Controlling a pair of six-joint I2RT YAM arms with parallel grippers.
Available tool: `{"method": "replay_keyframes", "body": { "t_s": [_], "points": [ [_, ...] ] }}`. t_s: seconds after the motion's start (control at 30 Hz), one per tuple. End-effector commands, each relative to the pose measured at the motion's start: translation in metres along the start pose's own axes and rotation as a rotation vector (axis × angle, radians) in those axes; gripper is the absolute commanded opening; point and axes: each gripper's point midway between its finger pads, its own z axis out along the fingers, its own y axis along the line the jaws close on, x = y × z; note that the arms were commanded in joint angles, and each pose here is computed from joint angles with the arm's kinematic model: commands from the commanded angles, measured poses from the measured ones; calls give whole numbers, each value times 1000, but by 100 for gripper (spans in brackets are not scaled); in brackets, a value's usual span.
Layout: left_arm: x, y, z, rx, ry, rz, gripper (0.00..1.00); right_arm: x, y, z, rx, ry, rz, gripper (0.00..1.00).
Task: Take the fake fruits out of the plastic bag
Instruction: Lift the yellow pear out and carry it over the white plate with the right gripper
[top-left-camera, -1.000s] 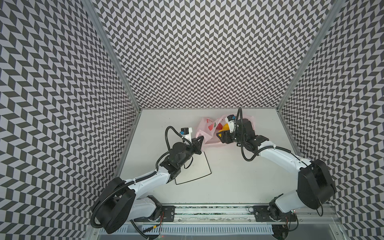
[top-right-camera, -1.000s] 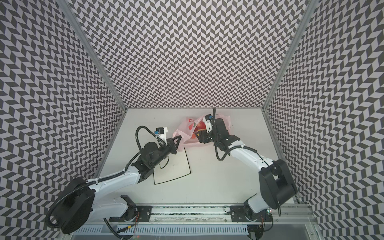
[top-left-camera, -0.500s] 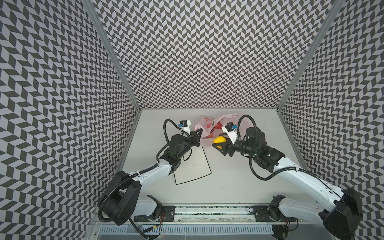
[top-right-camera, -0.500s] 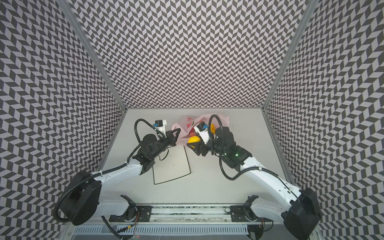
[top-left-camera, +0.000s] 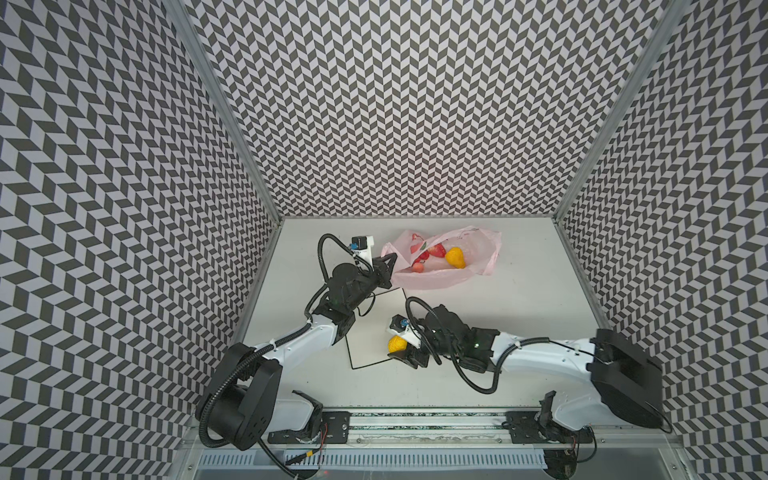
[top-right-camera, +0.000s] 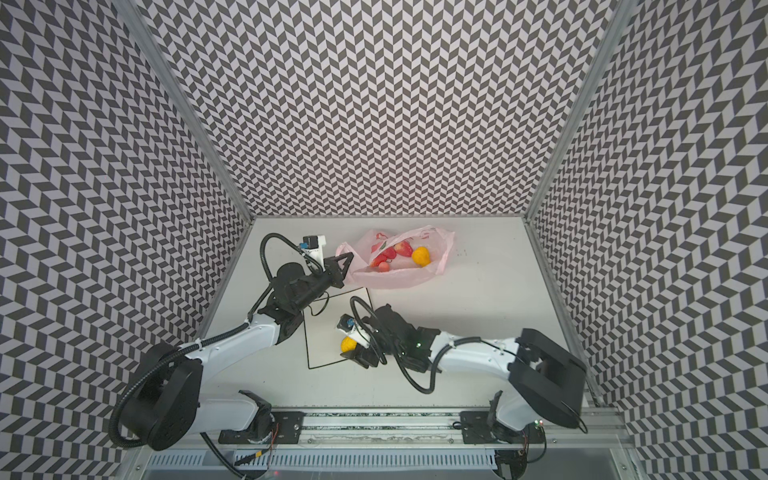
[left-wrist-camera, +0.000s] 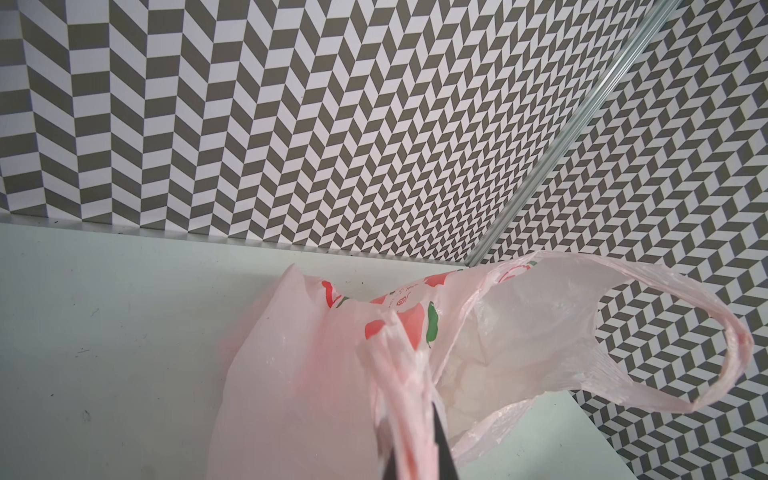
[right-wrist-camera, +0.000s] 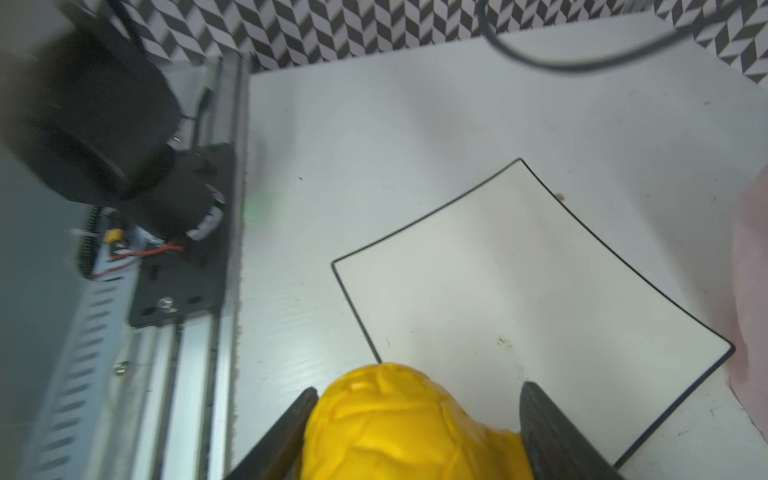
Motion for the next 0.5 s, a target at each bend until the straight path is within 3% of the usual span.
{"method": "replay_keyframes", "body": {
  "t_s": [0.0, 0.23, 0.47],
  "points": [
    [-12, -5, -1, 15, -17, 20, 0, -20, -21, 20, 94, -83, -51, 33],
    [-17, -4, -3, 9, -27, 25, 0, 8, -30, 51, 129, -7, -59, 36],
    [-18, -4, -3, 9, -31, 27, 0, 15, -35, 55, 151, 19, -71, 64]
  ]
}}
